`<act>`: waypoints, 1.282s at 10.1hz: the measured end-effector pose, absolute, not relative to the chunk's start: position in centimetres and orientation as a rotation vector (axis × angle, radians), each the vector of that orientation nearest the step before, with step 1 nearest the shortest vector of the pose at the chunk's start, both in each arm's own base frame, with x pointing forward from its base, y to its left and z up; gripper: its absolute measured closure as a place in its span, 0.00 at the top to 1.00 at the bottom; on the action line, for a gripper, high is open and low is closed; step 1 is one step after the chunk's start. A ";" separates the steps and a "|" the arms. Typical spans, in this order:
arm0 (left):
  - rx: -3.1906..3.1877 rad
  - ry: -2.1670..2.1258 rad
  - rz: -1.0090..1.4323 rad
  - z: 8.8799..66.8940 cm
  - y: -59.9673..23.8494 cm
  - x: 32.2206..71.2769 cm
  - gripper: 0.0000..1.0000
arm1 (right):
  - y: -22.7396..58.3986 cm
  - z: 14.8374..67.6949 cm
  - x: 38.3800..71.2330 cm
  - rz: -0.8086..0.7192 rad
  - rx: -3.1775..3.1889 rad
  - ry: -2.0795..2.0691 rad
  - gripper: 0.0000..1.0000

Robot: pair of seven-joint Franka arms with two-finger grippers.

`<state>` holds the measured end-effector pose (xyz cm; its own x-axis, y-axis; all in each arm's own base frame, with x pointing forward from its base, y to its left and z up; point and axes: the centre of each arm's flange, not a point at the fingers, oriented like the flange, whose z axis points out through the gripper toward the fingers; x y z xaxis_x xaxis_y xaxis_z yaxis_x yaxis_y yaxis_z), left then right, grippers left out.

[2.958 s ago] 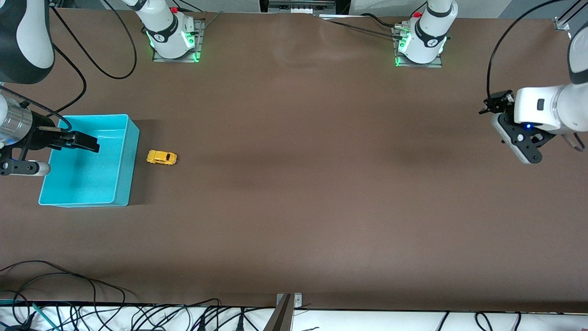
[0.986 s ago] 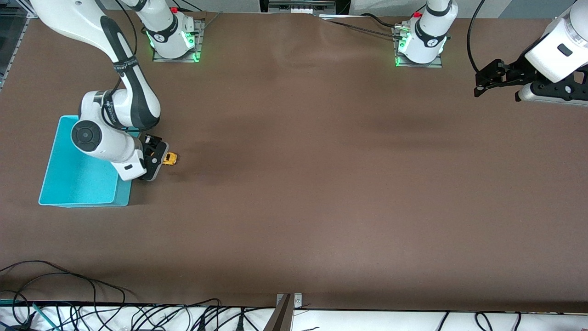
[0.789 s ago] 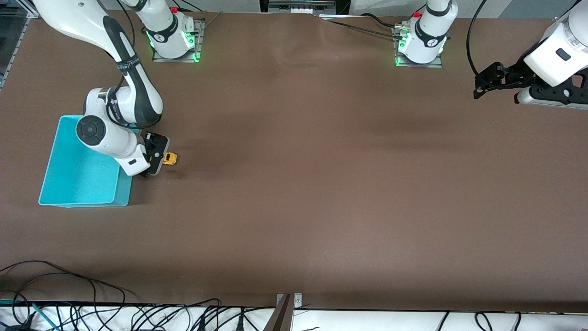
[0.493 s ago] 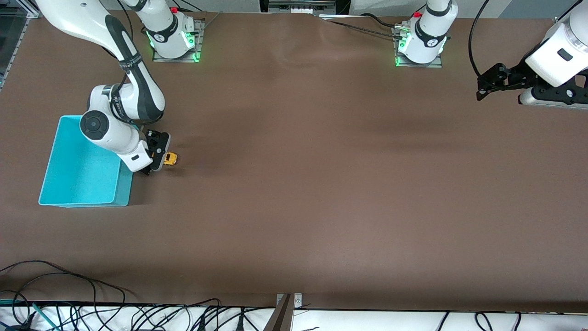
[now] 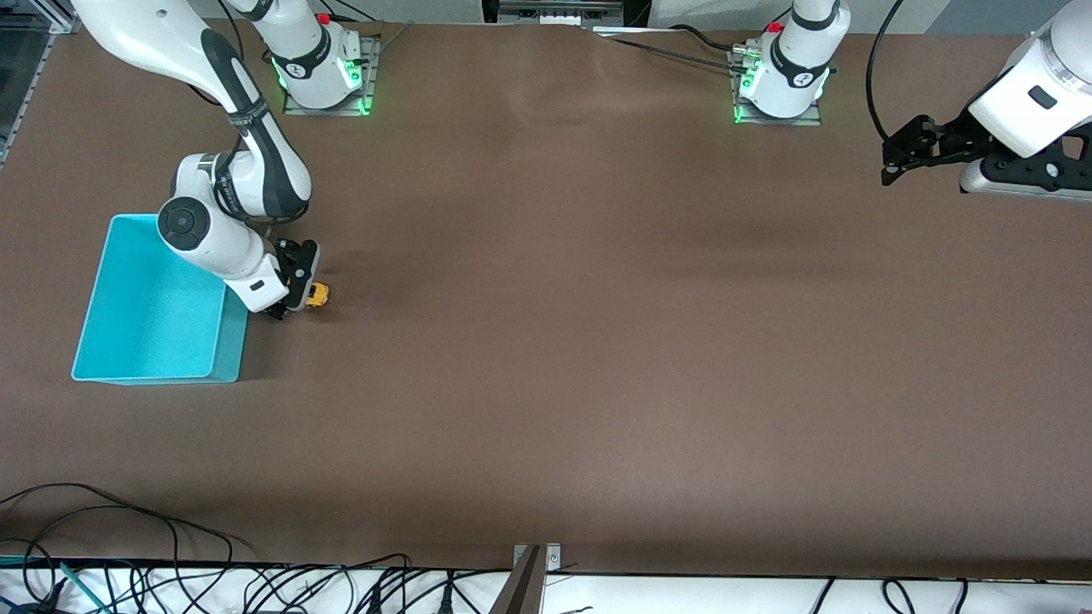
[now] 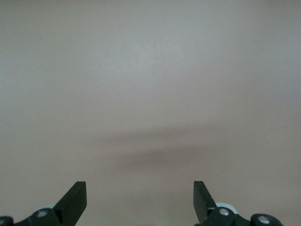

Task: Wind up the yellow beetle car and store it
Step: 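Lift the car with the right gripper and lower it into the bin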

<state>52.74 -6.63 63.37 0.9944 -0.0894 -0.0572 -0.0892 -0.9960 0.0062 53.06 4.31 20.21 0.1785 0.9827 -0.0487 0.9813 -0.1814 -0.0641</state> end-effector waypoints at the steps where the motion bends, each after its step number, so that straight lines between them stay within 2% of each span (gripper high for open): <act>1: 3.134 -0.141 -0.084 63.6 -6.7 52.7 1.00 | 4.3 20.2 53.0 0.123 -2.399 -1.997 0.55; 4: 3.134 -0.141 -0.070 64.0 -6.7 52.6 1.00 | 4.1 20.0 52.9 0.125 -2.401 -1.994 0.47; 5: 3.134 -0.141 -0.069 64.0 -6.7 52.5 1.00 | 4.1 20.2 52.9 0.120 -2.403 -1.995 0.41; 9: 3.134 -0.145 -0.066 64.2 -6.8 52.4 1.00 | 4.2 21.1 53.4 0.089 -2.413 -2.004 0.41; 11: 3.134 -0.145 -0.053 64.6 -6.8 52.2 1.00 | 4.5 24.8 55.0 0.055 -2.421 -2.012 0.41; 13: 3.134 -0.145 -0.049 64.7 -6.8 52.2 1.00 | 4.7 30.1 57.3 0.094 -2.418 -1.984 0.41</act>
